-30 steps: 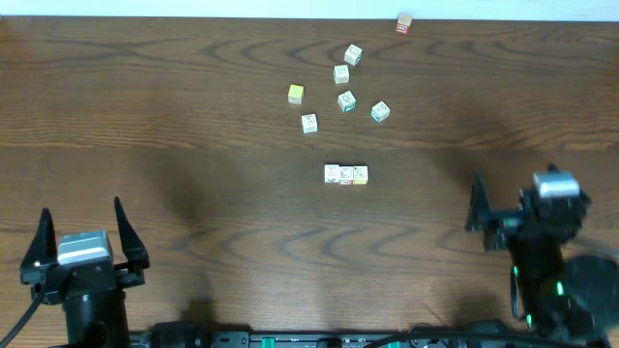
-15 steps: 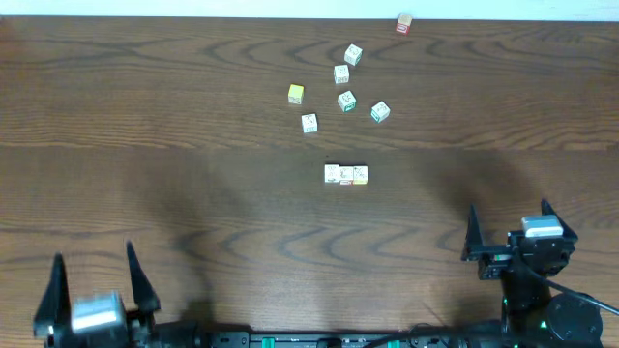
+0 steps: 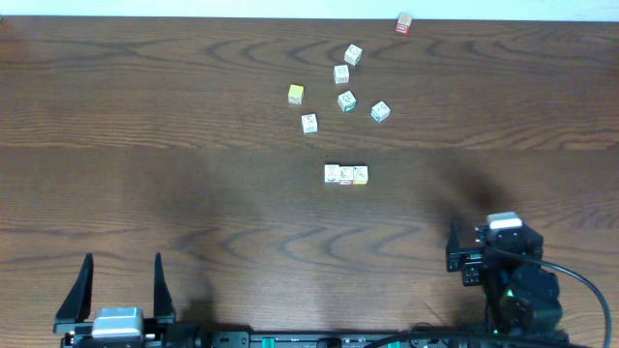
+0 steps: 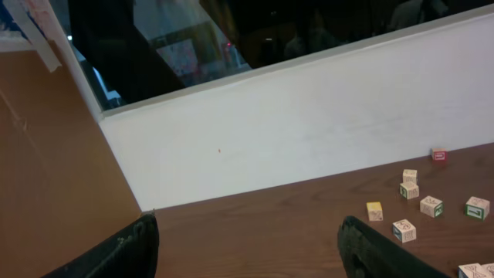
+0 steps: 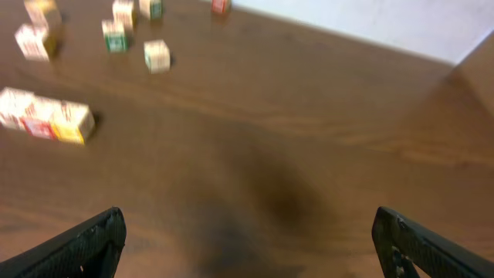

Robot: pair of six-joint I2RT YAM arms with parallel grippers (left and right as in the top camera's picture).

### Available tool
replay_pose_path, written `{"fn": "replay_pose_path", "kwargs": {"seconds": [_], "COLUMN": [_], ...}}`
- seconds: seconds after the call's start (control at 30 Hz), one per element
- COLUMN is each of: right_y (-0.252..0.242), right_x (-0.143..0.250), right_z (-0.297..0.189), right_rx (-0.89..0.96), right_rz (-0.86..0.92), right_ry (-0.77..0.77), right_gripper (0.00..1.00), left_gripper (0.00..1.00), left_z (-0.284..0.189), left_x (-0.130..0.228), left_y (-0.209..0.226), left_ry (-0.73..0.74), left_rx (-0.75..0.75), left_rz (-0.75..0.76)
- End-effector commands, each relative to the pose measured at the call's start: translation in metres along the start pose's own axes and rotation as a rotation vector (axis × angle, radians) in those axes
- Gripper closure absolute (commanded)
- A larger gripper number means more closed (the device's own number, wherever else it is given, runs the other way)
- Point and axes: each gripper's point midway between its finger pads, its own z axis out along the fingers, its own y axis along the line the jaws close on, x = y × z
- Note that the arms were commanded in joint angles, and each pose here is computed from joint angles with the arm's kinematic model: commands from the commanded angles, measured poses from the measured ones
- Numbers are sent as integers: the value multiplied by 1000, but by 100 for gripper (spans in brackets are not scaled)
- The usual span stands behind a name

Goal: Lift 3 blocks

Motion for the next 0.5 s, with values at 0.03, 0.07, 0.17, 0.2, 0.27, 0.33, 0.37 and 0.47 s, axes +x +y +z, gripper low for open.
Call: {"fn": "replay_pose_path", "kwargs": {"seconds": [0.03,0.07,0.17,0.2,0.27,0.33,0.37,0.47], "right_y": [2,2,7,11,22,39,50,73], "right_x": [16,17,16,15,13,11,9,4], "right_z": [6,6,6,6,5,2,-1,-10], "right_rx": [-2,-2,-29,-53,-120,-219,-283,-427], "right_rz": [-12,-13,-10,-7,-5,-3,-2,0], "right_ry": [42,45,39,36,27,13,3,-23], "right_gripper": [1,1,1,1,1,1,1,1], "left_gripper": [25,25,25,25,25,25,25,25], "left_z": [0,0,0,0,-1,-1,-1,-2], "left_x": [1,2,6,10,20,24,23,29], "left_y": [-4,-4,-5,-6,-9,-10,-10,-11], "left_ry": [-2,2,22,38,79,95,90,115], "left_rx": [24,24,29,33,43,48,47,52], "left_rz": [4,4,3,2,0,3,3,2]}}
